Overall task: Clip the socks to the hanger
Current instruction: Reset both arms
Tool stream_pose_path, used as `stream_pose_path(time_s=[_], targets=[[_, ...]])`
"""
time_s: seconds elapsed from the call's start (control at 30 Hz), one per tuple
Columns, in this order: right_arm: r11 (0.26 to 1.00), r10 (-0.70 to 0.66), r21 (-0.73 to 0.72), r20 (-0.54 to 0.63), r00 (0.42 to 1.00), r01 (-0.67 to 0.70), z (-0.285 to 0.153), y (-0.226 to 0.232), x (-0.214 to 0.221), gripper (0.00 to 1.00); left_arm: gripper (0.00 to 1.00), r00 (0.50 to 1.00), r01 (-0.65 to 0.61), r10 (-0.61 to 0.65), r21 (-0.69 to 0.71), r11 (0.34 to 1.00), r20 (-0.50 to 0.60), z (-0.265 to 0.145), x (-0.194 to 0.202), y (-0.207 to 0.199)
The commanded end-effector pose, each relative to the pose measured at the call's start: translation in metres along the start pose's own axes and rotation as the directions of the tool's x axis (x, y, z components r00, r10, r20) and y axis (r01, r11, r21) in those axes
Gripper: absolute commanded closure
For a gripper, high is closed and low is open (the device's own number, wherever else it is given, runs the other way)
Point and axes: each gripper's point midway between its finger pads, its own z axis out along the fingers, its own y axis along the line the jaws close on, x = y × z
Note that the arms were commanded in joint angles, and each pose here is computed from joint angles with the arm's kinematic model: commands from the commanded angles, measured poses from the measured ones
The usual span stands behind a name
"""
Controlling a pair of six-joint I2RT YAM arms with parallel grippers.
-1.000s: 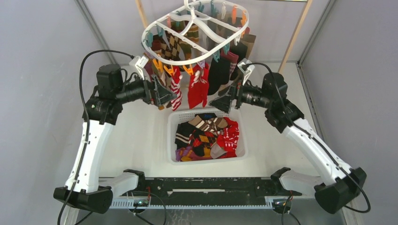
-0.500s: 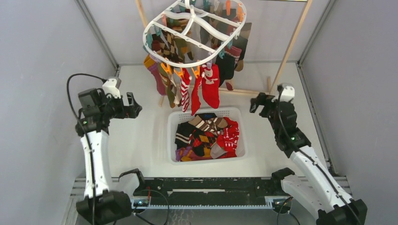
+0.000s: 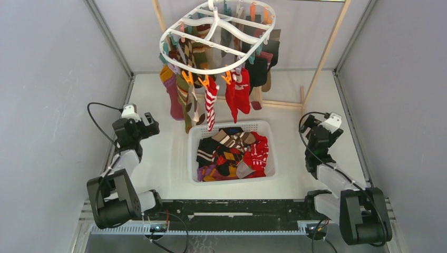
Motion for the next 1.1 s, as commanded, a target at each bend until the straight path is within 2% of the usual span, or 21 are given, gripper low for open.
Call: stream_pose_path(time_s=[0.0,0.13,0.23,0.3,0.37,0.4,0.43,0.5,0.6,1.07], targets=[[0.99,0.111,-0.109,0.152,0.982,-0.095,0.011,0.01,-0.029,0.0,0.0,0.962,0.011,-0.009,-0.007,1.0,0.272,0.003,-0.047,0.0],[0.98,0.114,-0.177,0.142,0.983,-0.088,0.02,0.011,-0.011,0.0,0.0,0.93,0.033,-0.033,0.006,0.999,0.367,-0.005,-0.042,-0.003],[0.947,0.055,-0.32,0.188,0.981,0.008,0.005,0.031,0.001,0.0,0.0,0.916,0.007,0.003,-0.024,1.0,0.402,-0.013,-0.041,-0.006],[0.948,0.059,-0.317,0.289,0.955,0.037,-0.009,0.033,-0.007,0.0,0.0,0.894,-0.029,0.049,-0.05,0.998,0.444,-0.021,-0.038,-0.012],[0.949,0.037,-0.31,0.283,0.958,0.055,-0.012,0.036,-0.005,0.0,0.0,0.869,-0.084,0.126,-0.107,0.991,0.478,-0.028,-0.025,-0.021],[0.948,0.003,-0.311,0.233,0.972,0.072,-0.004,0.041,0.002,0.0,0.0,0.85,-0.116,0.161,-0.12,0.986,0.502,-0.029,-0.021,-0.028],[0.944,-0.003,-0.321,0.225,0.974,0.077,0.003,0.048,-0.003,0.0,0.0,0.814,-0.148,0.192,-0.123,0.981,0.548,-0.035,-0.027,-0.037],[0.953,-0.043,-0.292,0.139,0.989,0.083,0.02,0.05,0.006,0.0,0.0,0.846,-0.176,0.23,-0.155,0.972,0.48,-0.026,-0.024,-0.036],[0.957,-0.022,-0.287,0.1,0.995,0.05,0.027,0.046,0.006,0.0,0.0,0.892,-0.092,0.175,-0.211,0.973,0.417,-0.011,-0.026,-0.02],[0.956,-0.021,-0.288,0.1,0.995,0.049,0.028,0.046,0.005,0.01,0.0,0.892,-0.08,0.163,-0.206,0.975,0.421,-0.012,-0.026,-0.02]])
